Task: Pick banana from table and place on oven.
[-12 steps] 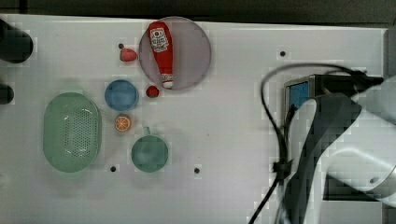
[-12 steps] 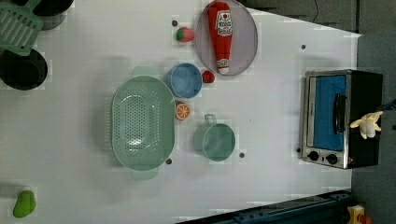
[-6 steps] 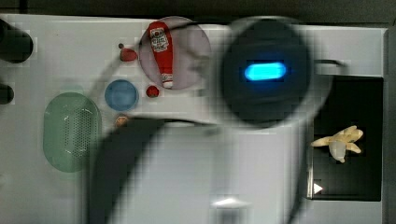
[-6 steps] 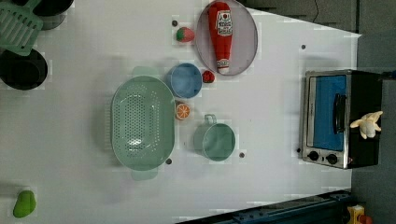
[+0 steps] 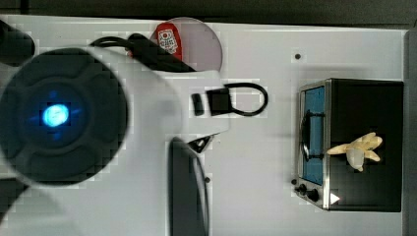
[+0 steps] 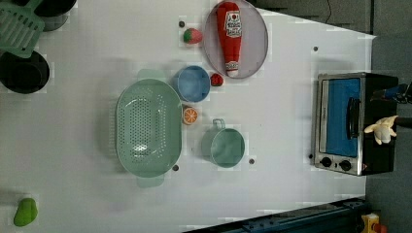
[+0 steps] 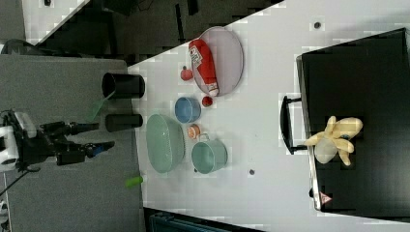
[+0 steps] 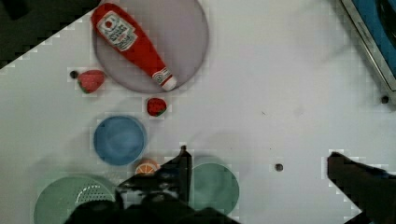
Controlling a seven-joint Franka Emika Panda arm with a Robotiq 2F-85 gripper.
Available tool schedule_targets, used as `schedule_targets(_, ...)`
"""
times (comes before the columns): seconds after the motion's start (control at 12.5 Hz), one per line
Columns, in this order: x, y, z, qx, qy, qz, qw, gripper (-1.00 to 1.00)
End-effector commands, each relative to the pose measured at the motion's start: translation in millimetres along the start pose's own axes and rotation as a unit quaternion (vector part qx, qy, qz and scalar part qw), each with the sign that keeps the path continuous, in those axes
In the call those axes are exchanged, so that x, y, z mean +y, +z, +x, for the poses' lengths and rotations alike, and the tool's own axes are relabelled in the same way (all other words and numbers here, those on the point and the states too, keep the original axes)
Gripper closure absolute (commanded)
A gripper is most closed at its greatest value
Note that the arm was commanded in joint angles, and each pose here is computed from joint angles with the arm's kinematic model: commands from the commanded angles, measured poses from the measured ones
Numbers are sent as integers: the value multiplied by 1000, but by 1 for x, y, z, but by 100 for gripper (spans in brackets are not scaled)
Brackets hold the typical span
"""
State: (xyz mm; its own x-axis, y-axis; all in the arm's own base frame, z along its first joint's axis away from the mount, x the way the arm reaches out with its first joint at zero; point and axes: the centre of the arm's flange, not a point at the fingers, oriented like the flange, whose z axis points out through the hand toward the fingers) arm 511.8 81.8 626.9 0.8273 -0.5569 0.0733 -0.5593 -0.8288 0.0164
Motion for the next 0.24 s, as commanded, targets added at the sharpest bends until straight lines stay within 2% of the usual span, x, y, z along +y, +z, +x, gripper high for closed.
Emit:
schedule_targets(0.08,55,26,51,-32,107,-18,994,-100)
schedule_targets(0.24,55,28,52,-34,107,-19,994,-100)
